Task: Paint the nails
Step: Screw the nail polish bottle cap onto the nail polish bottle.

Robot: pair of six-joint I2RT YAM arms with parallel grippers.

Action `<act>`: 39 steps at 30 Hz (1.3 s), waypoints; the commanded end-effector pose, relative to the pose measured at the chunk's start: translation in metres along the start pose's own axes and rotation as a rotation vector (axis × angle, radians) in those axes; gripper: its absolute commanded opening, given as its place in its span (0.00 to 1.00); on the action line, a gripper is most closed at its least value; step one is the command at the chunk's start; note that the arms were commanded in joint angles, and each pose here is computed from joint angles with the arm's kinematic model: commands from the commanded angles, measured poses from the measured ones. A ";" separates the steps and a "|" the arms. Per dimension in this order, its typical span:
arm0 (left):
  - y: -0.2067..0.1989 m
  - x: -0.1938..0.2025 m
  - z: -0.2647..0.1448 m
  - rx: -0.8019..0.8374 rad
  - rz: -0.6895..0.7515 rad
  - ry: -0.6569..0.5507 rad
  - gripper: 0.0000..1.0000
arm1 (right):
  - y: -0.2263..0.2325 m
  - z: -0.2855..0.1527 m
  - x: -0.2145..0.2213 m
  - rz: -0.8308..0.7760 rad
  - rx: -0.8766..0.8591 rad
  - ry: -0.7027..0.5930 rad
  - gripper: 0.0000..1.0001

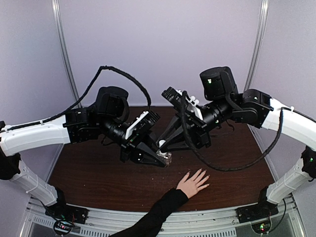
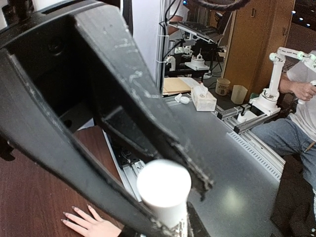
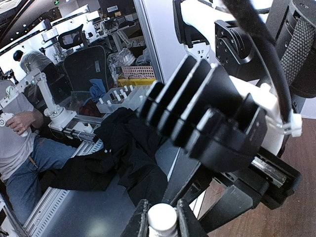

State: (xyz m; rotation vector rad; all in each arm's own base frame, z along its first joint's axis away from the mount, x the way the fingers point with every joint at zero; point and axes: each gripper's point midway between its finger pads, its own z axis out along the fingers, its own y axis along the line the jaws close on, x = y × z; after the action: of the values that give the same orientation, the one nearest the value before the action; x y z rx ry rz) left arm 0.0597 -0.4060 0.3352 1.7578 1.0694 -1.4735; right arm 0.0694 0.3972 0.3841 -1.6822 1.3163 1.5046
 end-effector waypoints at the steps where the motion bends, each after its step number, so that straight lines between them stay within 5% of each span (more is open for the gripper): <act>1: 0.014 -0.016 -0.009 -0.127 0.070 -0.013 0.00 | 0.005 -0.003 -0.006 -0.029 0.008 0.002 0.17; 12: 0.052 -0.023 -0.031 -0.410 0.079 -0.027 0.00 | -0.009 -0.005 0.007 -0.033 0.108 0.052 0.13; 39: 0.155 -0.027 -0.103 -1.104 -0.073 -0.153 0.00 | -0.113 -0.047 0.022 0.034 0.757 0.081 0.09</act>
State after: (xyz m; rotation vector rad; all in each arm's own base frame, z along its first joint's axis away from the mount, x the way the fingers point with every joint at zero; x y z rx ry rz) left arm 0.1893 -0.4124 0.3304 1.1313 1.5018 -0.8583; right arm 0.1857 0.3984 0.3746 -1.2836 1.5451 0.8342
